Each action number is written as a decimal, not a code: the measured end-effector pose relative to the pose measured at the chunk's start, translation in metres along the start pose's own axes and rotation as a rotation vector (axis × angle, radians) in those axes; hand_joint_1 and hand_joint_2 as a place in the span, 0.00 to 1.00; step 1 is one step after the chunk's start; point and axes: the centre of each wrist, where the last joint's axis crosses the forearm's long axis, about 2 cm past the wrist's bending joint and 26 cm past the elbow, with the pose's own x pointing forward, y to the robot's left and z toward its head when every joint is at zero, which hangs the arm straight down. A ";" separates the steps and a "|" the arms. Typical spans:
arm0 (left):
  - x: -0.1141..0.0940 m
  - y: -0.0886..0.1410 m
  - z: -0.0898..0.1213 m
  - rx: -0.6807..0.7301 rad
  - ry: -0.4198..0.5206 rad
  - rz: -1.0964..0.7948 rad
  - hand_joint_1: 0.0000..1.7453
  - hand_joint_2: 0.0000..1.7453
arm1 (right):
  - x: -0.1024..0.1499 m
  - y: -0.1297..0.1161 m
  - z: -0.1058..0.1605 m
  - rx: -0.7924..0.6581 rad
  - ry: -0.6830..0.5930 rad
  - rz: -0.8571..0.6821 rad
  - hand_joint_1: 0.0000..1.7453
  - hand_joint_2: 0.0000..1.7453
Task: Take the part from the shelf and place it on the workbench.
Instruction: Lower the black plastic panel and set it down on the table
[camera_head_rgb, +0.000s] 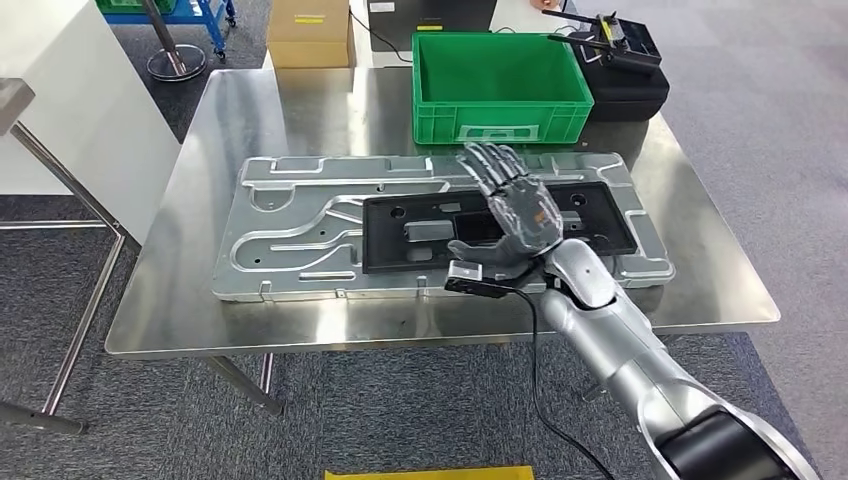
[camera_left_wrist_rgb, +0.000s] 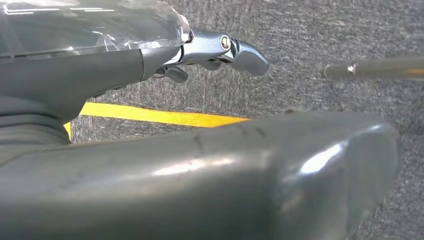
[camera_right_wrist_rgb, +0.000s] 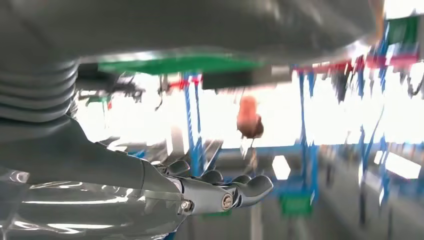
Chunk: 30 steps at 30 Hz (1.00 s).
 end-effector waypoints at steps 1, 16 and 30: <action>-0.001 0.000 0.001 0.001 0.004 0.004 0.00 0.00 | 0.000 -0.003 0.010 -0.032 0.009 0.001 0.00 0.00; -0.021 -0.011 0.015 0.063 0.050 0.108 0.00 0.00 | -0.020 -0.091 0.249 -0.421 0.556 0.072 0.00 0.00; -0.027 -0.028 0.021 0.080 0.078 0.156 0.00 0.00 | 0.026 -0.058 0.435 -0.039 1.217 -0.055 0.00 0.00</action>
